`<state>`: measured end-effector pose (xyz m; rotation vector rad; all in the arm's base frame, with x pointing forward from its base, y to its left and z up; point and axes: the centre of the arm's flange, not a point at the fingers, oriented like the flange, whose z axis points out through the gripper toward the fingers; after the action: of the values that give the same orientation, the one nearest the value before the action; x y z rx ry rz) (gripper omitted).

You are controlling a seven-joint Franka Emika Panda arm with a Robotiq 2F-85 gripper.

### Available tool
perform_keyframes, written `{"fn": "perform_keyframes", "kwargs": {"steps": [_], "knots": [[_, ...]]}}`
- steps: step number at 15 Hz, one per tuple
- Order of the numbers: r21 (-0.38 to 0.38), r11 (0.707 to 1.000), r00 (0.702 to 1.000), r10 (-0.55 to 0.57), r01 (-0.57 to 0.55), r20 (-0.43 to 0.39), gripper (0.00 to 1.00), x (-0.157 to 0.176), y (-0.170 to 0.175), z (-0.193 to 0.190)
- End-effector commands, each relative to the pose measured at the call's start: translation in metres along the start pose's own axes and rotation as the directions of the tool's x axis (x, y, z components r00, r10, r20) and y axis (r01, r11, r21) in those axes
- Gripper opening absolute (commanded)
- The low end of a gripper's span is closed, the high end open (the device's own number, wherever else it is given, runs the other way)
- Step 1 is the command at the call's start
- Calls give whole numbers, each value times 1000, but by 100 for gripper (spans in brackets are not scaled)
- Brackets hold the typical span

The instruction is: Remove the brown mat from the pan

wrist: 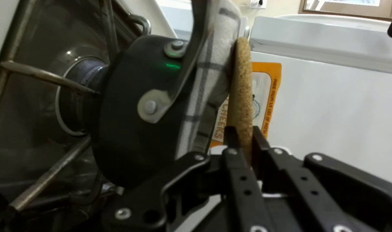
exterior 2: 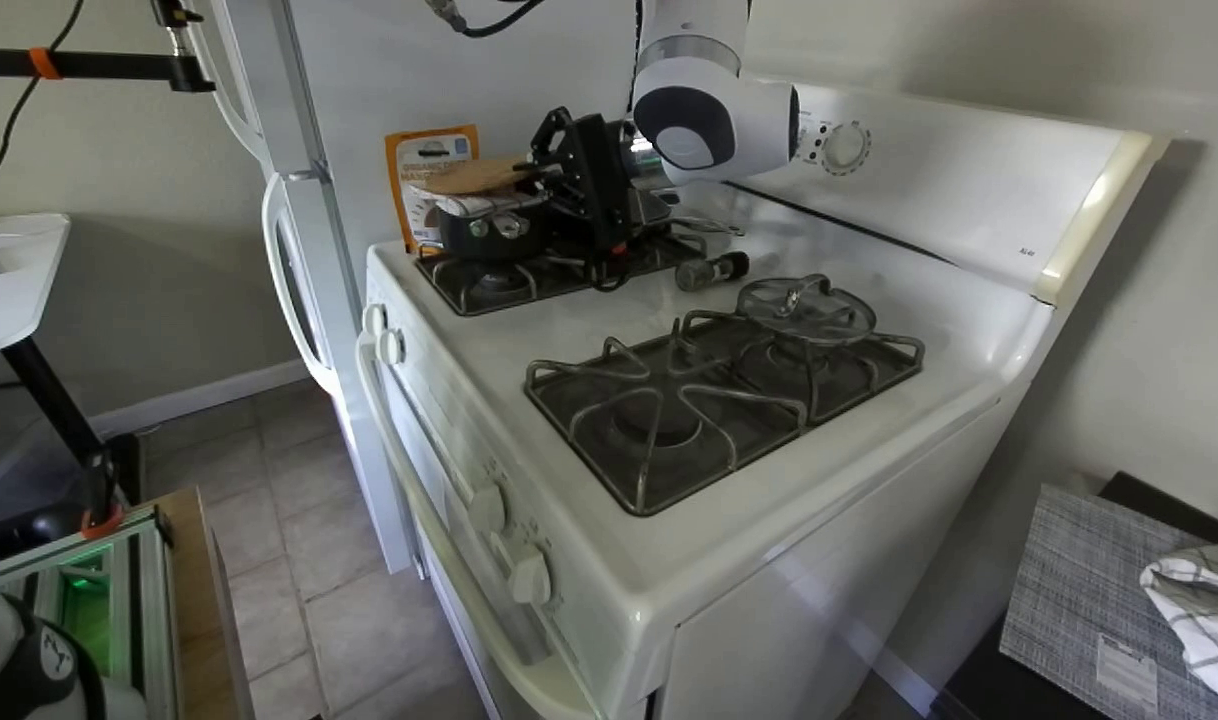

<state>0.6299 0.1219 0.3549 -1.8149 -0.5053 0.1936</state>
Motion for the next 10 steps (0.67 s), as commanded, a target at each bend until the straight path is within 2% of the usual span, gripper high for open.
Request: {"fn": "perform_keyframes", "kwargs": {"steps": [1,4,6,10], "knots": [[-11,1000,996,3,-4,-91,2,-27,-33,-27],[-93,991,984,81,-97,-156,2,-68,-53,-60],[-129,975,966,149,-179,-212,2,-107,-67,-83],[-155,942,904,227,-298,-362,2,-187,-87,-121]]}}
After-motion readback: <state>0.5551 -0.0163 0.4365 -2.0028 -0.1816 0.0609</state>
